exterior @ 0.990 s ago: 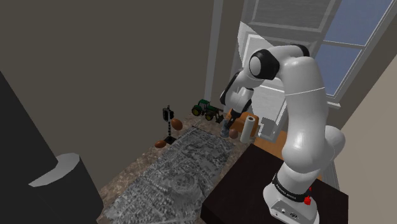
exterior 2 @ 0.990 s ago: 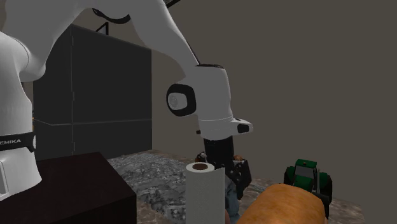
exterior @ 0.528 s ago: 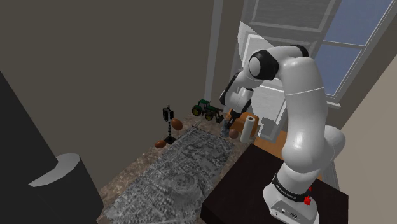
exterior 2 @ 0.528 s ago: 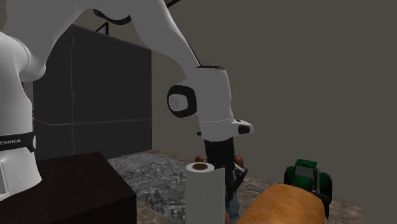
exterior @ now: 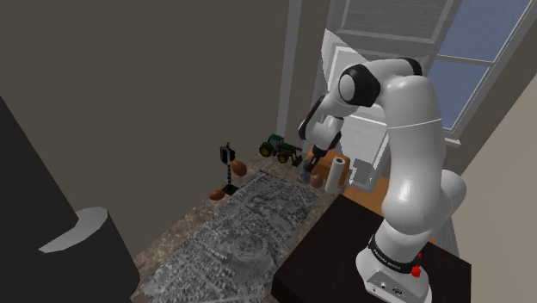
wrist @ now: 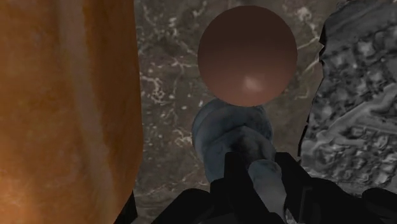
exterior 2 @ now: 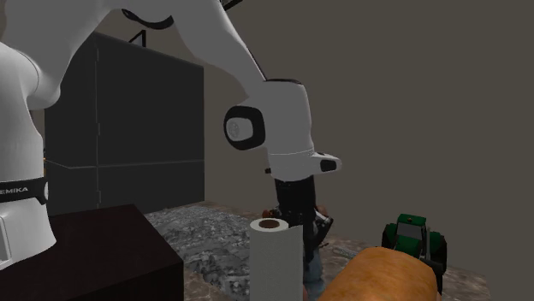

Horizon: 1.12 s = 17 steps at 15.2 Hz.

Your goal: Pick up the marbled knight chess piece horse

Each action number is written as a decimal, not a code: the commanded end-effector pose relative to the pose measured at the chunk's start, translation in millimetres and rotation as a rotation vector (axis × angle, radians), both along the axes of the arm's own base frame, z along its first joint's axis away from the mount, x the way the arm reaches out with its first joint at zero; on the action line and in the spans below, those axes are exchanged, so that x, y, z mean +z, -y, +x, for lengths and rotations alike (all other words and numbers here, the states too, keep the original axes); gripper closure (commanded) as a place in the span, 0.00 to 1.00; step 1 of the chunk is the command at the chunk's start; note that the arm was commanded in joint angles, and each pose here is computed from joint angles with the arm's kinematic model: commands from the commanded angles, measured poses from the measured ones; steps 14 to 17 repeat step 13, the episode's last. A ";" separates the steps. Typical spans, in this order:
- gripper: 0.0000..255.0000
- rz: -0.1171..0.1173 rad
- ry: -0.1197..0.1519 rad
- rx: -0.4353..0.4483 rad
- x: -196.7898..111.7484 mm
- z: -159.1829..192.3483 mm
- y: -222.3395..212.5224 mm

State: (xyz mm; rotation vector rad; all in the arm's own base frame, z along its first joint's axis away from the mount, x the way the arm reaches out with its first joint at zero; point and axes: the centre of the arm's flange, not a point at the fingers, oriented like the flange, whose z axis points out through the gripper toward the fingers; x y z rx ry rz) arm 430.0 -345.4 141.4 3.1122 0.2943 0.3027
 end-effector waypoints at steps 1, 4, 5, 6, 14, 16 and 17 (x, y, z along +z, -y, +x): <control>1.00 0.000 0.000 0.000 9.7 -0.8 -0.7; 1.00 0.000 0.000 0.000 25.6 -0.8 -0.7; 1.00 0.000 0.000 0.000 30.8 -0.8 -0.7; 1.00 0.000 0.000 0.000 36.1 -0.8 -0.7; 1.00 0.000 0.000 0.000 63.3 -0.8 -0.7; 1.00 0.000 0.000 0.000 63.3 -0.8 -0.7; 1.00 0.000 0.000 0.000 63.3 -0.8 -0.7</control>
